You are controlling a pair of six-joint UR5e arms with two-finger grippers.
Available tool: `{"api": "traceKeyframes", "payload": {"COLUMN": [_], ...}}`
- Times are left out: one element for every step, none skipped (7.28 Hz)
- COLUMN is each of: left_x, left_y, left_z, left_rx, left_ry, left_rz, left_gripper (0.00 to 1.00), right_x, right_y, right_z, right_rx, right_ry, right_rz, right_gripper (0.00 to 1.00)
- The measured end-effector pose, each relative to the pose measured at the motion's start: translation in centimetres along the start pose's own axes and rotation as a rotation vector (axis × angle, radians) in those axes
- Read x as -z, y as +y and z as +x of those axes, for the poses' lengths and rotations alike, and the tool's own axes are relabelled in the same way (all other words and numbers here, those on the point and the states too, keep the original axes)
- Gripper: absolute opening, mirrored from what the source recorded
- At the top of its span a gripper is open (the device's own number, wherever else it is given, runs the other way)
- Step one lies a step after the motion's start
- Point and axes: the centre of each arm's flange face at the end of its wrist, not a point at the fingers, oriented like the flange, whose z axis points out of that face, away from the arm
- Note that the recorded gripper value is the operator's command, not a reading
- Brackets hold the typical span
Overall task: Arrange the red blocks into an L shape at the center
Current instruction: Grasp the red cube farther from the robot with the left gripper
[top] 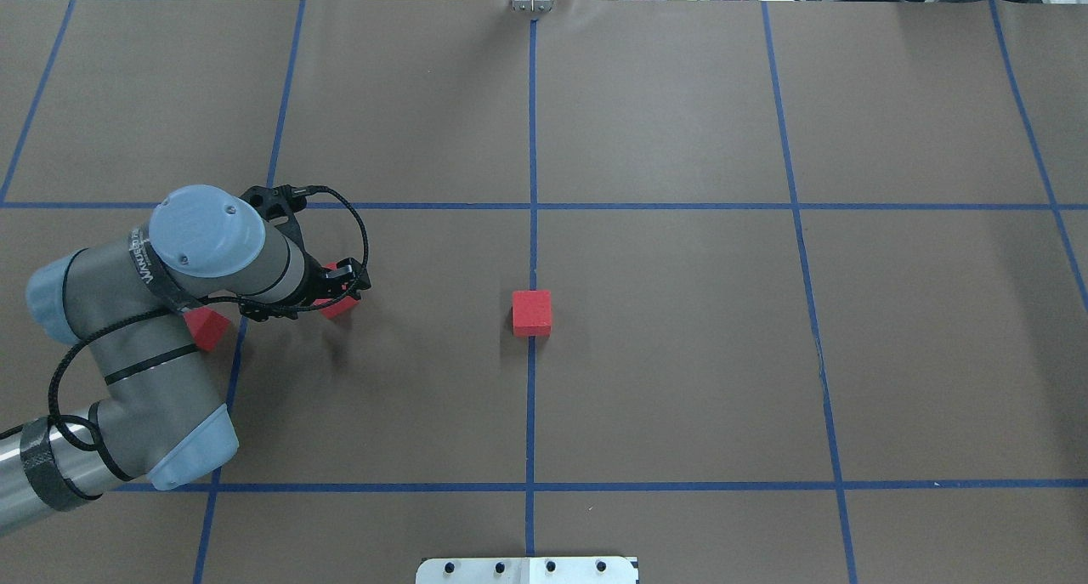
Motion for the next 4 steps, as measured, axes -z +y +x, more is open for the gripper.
{"api": "traceKeyframes", "payload": {"left_x": [-0.39, -0.57, -0.57, -0.45], "left_y": [-0.08, -0.13, -0.21, -0.40], "left_z": [-0.11, -0.18, -0.20, -0.24], "left_rx": [-0.002, -0.005, -0.017, -0.043], "left_ry": [-0.009, -0.013, -0.014, -0.017], "left_rz": [-0.001, 0.000, 0.001, 0.003], "left_gripper": [0.48, 0.07, 0.00, 0.00], "right_x": [-0.04, -0.07, -0.11, -0.19], "right_y": [0.04, 0.09, 0.14, 0.25], "right_z": [0.03, 0.07, 0.10, 0.16], "right_rx": [0.000, -0.001, -0.002, -0.004], "right_ry": [0.000, 0.000, 0.000, 0.000], "right_rz": [-0.001, -0.001, -0.002, -0.004], "right_gripper": [1.00, 1.00, 1.00, 1.00]}}
